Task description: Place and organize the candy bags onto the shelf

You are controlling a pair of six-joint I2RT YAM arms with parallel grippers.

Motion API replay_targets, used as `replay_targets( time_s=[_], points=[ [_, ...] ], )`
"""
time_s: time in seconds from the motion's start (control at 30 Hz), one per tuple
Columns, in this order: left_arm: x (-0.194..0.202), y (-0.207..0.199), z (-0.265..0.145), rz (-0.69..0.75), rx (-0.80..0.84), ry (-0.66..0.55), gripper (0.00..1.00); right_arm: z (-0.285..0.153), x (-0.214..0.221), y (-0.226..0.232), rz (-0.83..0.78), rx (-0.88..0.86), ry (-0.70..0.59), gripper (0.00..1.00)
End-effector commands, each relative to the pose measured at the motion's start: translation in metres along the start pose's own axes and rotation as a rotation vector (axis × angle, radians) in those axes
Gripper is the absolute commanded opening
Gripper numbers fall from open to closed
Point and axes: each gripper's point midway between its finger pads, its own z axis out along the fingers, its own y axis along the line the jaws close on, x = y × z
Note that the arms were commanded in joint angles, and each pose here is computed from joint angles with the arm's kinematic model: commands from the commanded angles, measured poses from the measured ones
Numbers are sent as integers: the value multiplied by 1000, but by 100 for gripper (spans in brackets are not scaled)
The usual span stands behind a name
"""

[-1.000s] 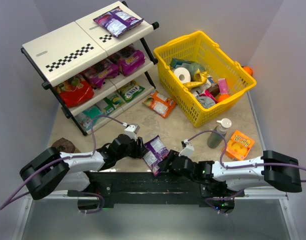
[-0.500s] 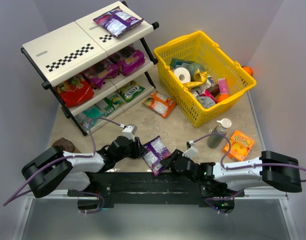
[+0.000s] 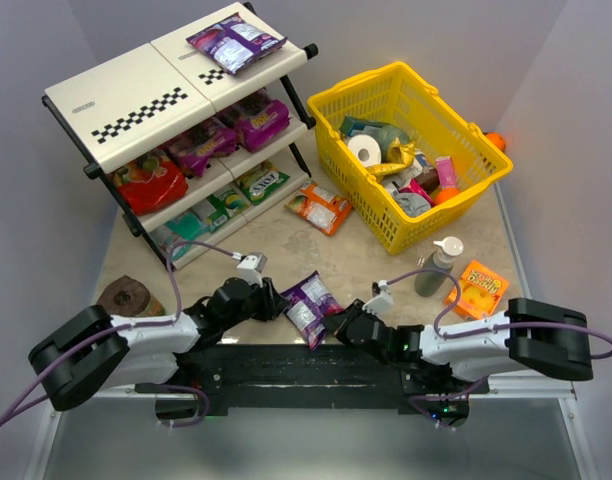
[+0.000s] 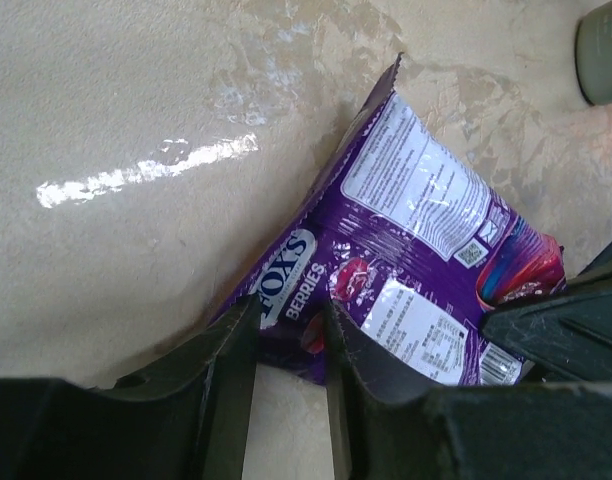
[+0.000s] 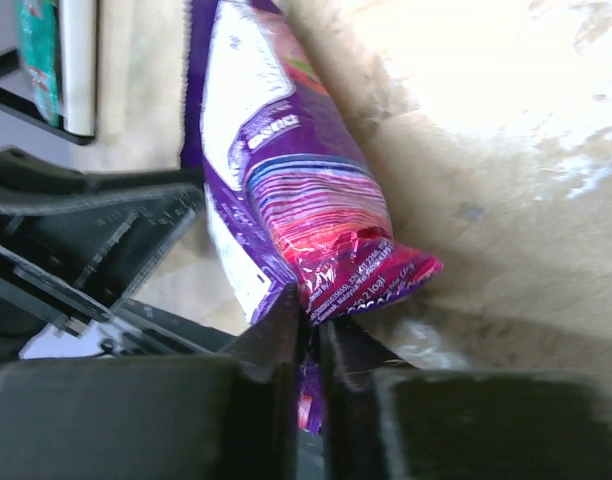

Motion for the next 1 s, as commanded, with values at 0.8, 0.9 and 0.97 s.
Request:
replay_targets(
  time_s=[0.8, 0.9, 0.97],
  points=[
    [-104, -5, -112, -7, -103, -379, 66, -154, -171, 347, -369, -519, -460, 0],
    [-103, -5, -110, -5, -100, -376, 68, -170, -190, 395, -414, -607, -495, 0],
    [-102, -4, -109, -2, -104, -371, 69, -176, -204, 416, -447, -635, -529, 0]
  ],
)
